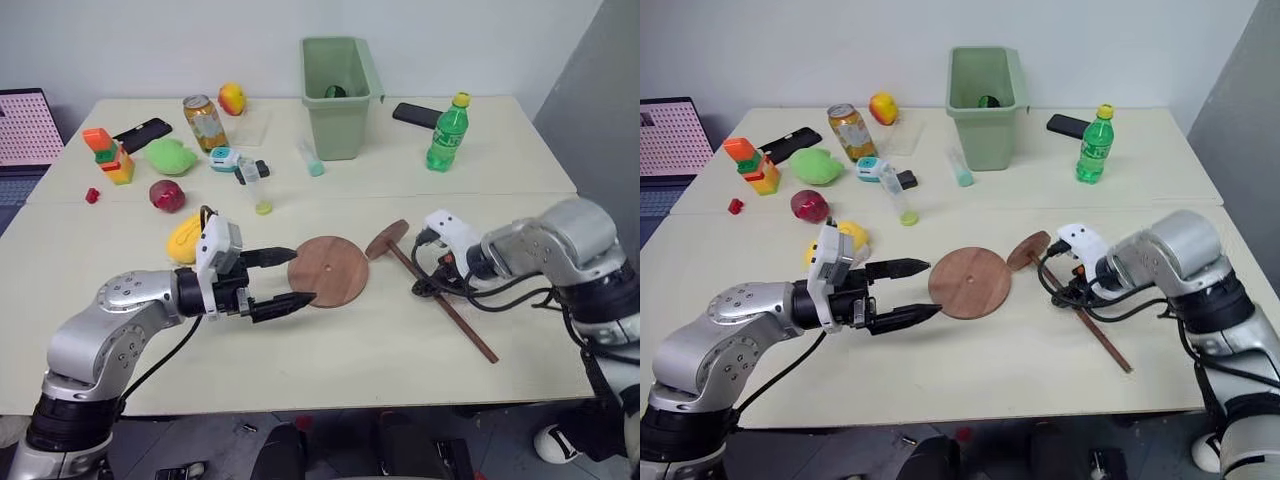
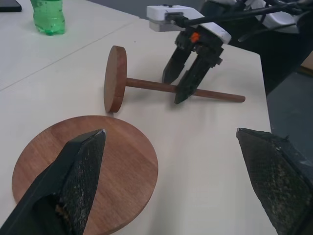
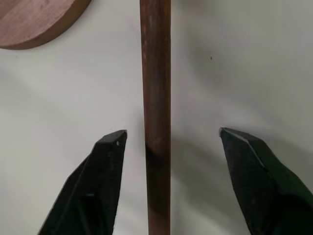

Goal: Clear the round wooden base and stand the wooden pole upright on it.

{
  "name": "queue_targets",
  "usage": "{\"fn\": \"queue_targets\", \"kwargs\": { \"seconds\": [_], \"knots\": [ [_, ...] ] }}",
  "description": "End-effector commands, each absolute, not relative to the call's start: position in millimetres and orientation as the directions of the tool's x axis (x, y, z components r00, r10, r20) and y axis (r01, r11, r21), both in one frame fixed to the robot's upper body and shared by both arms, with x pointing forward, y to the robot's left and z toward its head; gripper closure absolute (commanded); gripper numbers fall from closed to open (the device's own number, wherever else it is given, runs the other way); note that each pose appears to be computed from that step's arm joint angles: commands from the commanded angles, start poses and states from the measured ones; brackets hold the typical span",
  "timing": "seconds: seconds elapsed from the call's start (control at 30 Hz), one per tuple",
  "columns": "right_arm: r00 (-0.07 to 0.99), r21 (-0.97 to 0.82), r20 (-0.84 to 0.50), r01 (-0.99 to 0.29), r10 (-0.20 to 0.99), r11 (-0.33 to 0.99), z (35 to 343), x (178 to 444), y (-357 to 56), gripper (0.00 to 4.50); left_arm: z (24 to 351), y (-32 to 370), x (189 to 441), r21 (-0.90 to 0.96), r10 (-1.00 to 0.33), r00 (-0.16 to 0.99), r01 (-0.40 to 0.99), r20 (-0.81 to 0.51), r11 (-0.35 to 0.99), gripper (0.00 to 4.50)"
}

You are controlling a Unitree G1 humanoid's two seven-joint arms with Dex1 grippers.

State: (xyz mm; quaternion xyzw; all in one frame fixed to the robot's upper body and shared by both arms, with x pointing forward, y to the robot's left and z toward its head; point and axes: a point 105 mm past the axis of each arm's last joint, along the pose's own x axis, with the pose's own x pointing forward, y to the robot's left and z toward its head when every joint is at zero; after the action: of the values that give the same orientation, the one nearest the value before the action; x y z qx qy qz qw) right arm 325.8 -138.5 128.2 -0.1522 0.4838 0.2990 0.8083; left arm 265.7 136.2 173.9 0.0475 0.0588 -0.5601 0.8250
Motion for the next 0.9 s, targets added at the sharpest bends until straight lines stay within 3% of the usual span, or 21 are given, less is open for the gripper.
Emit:
{"fn": "queue_targets", "kwargs": {
  "seconds": [0.03, 0.1, 0.3, 0.33, 0.4, 0.47, 0.57, 0.73, 0.9],
  "knots": [
    [0.311, 0.065, -0.89, -0.637, 0.333, 0.768, 127, 324, -137, 2.38, 180, 133, 261, 0.048, -0.923, 0.36, 0.933, -0.135, 0.357, 0.0],
    [0.32, 0.061, -0.886, -0.636, 0.334, 0.77, 128, 325, -137, 3.03, 179, 134, 260, 0.051, -0.921, 0.365, 0.931, -0.137, 0.361, 0.0],
    [0.426, 0.062, -0.811, -0.619, 0.401, 0.783, 141, 329, -131, 4.24, 179, 136, 260, 0.061, -0.914, 0.38, 0.925, -0.14, 0.375, 0.0],
    [0.453, 0.082, -0.775, -0.619, 0.44, 0.781, 147, 330, -126, 4.24, 179, 137, 261, 0.066, -0.913, 0.383, 0.924, -0.14, 0.378, 0.0],
    [0.609, 0.095, -0.547, -0.636, 0.574, 0.765, 189, 342, -103, 4.24, 181, 139, 261, 0.074, -0.909, 0.392, 0.92, -0.14, 0.385, 0.0],
    [0.714, 0.045, -0.345, -0.636, 0.609, 0.77, 221, 347, -94, 4.24, 183, 142, 263, 0.077, -0.906, 0.4, 0.917, -0.14, 0.392, 0.0],
    [0.772, -0.028, -0.115, -0.632, 0.625, 0.775, 250, 349, -82, 4.24, 185, 147, 265, 0.079, -0.9, 0.413, 0.911, -0.14, 0.405, 0.0],
    [0.689, -0.049, 0.34, -0.667, 0.64, 0.743, 290, 339, -35, 4.24, 185, 162, 269, 0.094, -0.878, 0.448, 0.894, -0.168, 0.438, 0.0],
    [0.615, -0.074, 0.447, -0.698, 0.65, 0.712, 272, 334, -1, 4.24, 185, 165, 270, 0.108, -0.873, 0.453, 0.891, -0.18, 0.44, 0.0]
  ]
}}
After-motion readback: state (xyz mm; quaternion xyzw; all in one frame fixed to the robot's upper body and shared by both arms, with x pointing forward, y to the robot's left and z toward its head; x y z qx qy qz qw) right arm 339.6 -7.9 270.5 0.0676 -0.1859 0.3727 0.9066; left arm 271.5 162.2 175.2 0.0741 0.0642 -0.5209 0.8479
